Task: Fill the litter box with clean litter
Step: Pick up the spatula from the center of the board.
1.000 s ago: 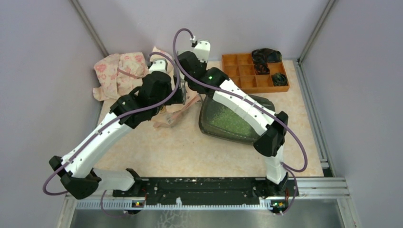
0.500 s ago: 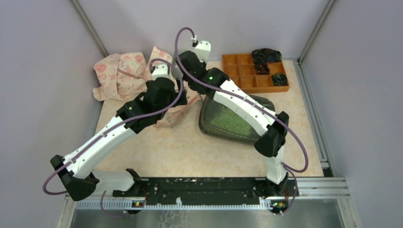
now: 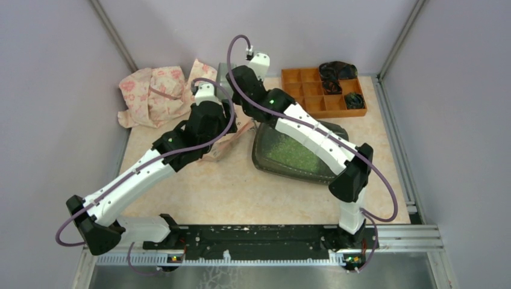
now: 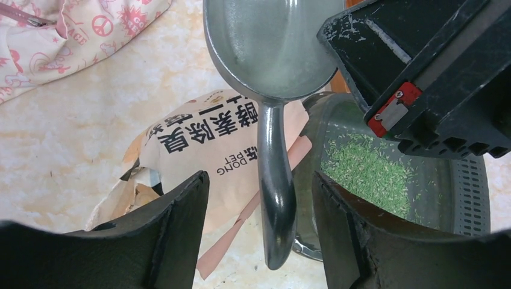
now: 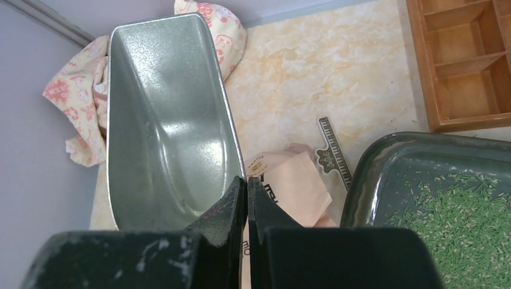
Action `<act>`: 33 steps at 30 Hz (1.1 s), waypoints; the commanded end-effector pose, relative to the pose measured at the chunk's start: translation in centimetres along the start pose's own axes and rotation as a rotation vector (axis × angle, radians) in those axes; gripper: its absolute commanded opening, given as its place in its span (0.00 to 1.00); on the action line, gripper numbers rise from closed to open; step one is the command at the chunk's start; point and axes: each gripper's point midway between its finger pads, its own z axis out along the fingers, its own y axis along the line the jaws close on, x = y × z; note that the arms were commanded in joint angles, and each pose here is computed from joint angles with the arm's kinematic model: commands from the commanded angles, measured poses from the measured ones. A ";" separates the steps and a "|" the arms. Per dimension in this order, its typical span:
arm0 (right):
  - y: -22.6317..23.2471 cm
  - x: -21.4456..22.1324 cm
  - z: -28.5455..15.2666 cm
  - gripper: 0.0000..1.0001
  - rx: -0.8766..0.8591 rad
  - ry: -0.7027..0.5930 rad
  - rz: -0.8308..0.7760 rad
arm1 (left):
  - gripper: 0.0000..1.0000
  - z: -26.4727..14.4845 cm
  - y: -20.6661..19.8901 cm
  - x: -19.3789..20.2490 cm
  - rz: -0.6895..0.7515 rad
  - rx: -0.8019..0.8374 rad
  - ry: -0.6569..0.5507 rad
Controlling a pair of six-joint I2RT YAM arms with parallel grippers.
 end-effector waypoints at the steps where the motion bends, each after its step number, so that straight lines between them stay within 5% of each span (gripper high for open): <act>1: 2.3 -4.4 -2.9 0.00 -0.108 -0.088 0.113 | 0.69 -0.3 -0.6 -1.1 -0.036 0.019 -0.039; 5: 2.7 -4.3 -3.0 0.00 -0.123 -0.085 0.117 | 0.69 -0.4 -0.5 -1.2 -0.051 0.018 -0.051; 10: 3.2 -3.9 -3.0 0.00 -0.135 -0.078 0.117 | 0.45 -0.2 -0.9 -1.4 -0.058 0.024 -0.054; 16: 3.2 -4.3 -3.2 0.00 -0.138 -0.084 0.120 | 0.35 -0.3 -0.6 -1.2 -0.050 0.013 -0.049; 19: 3.4 -4.5 -3.4 0.00 -0.145 -0.086 0.124 | 0.00 -0.3 -0.3 -1.3 -0.045 -0.003 -0.046; 28: 3.9 -5.0 -3.9 0.02 -0.173 -0.076 0.108 | 0.00 -1.5 0.0 -2.7 -0.003 -0.007 -0.033; 33: 3.6 -5.6 -4.6 0.34 -0.180 -0.064 0.071 | 0.00 -3.5 -0.1 -5.0 0.008 0.023 -0.024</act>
